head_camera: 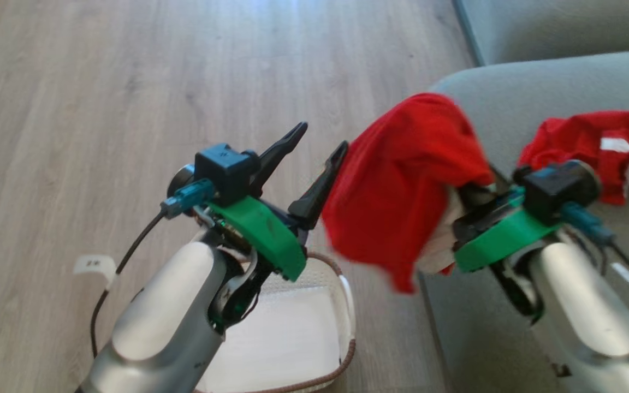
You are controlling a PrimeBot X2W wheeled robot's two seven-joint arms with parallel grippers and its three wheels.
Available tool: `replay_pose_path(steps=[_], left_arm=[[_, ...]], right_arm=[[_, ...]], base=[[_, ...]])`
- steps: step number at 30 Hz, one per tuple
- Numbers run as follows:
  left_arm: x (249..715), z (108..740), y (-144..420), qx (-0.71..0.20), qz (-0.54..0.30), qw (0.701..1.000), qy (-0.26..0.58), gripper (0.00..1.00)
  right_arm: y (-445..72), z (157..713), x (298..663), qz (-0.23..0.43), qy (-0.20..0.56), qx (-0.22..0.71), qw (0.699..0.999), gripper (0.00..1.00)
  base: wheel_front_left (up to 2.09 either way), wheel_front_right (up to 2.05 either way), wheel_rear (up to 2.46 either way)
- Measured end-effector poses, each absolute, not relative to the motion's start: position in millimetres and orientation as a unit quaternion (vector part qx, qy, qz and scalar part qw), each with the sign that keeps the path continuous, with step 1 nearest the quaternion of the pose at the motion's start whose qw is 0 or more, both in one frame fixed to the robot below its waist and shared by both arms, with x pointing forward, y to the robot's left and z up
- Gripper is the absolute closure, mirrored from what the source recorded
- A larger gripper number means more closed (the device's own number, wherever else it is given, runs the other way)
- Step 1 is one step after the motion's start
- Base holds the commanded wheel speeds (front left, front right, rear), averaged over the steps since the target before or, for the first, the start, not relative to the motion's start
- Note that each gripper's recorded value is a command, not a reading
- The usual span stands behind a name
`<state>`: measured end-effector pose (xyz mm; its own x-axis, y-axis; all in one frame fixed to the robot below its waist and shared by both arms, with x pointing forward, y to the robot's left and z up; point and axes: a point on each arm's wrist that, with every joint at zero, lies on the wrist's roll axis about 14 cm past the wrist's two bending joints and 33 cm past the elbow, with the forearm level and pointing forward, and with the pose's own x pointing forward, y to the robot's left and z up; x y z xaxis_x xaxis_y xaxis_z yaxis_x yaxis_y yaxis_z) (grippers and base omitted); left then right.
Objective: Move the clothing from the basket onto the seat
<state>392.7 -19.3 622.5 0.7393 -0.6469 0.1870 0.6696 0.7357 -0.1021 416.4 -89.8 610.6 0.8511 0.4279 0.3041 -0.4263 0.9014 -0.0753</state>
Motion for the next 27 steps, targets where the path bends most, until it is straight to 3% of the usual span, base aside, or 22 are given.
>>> replay_pose_path(steps=[15,27], left_arm=[[387.2,604.8,-77.4,-0.092,-0.43,0.896,-0.057,0.0],[376.0,592.0,-137.8,-0.1,-0.508,0.855,-0.038,0.0]], right_arm=[[-215.5,637.6,371.5,0.063,-0.209,-0.034,0.975,1.0],[-283.4,644.8,320.8,-0.05,-0.217,-0.059,0.973,1.0]], base=[[0.0,0.0,0.0],[0.0,0.0,0.0]])
